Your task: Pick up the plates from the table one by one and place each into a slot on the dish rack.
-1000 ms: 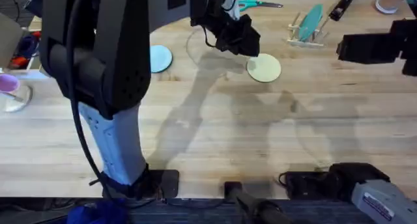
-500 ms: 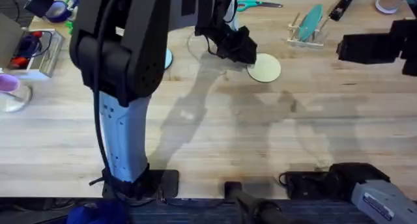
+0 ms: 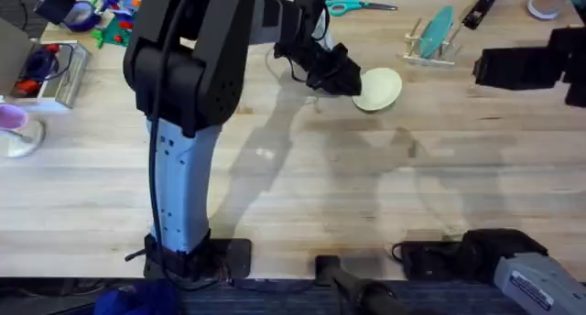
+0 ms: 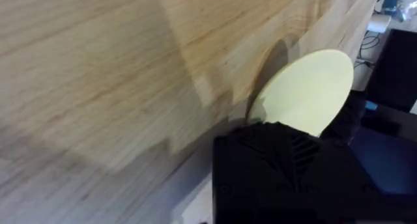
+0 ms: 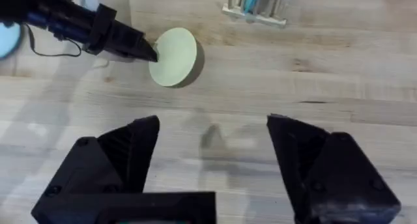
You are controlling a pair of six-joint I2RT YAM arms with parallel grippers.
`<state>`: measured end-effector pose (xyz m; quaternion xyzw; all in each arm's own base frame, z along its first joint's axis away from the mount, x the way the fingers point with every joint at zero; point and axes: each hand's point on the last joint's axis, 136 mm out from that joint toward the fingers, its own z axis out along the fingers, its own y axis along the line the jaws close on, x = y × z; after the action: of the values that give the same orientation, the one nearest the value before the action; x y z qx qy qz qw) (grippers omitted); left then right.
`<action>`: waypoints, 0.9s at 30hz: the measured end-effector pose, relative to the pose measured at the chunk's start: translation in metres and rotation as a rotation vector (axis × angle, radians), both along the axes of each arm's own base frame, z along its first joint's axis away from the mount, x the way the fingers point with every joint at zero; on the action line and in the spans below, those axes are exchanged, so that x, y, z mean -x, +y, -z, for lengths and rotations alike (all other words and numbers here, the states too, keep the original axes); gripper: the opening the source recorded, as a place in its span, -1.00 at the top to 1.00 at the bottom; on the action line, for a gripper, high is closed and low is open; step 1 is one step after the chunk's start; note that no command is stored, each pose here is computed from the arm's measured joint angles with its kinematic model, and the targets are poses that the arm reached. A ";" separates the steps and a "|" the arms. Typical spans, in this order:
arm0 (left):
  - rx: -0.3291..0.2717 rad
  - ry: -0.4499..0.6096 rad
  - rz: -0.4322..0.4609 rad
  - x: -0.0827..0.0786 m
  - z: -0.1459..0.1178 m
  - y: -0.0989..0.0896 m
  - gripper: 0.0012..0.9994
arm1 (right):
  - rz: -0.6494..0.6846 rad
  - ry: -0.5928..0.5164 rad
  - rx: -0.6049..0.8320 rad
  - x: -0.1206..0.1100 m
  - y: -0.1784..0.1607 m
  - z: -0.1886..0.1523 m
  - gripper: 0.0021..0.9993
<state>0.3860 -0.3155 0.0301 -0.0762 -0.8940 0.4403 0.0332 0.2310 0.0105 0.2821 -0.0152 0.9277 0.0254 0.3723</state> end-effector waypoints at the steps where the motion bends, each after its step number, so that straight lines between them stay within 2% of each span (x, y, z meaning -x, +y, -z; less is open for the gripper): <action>1: 0.000 0.001 -0.001 0.000 0.000 0.000 0.92 | 0.000 0.000 0.000 0.000 0.000 0.000 -0.99; 12: -0.001 0.003 -0.002 0.000 0.000 0.000 0.92 | -0.009 0.026 -0.037 -0.003 0.006 0.005 -0.99; 21: -0.001 0.003 -0.002 0.000 0.000 0.000 0.92 | -0.059 0.225 -0.168 -0.036 0.024 0.048 -0.99; 27: -0.001 0.003 -0.002 0.000 0.000 0.000 0.92 | -0.071 0.320 -0.220 -0.053 0.030 0.074 -0.99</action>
<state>0.3860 -0.3155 0.0300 -0.0747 -0.8942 0.4401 0.0339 0.2844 0.0401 0.2086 -0.0030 0.9655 0.1419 0.2185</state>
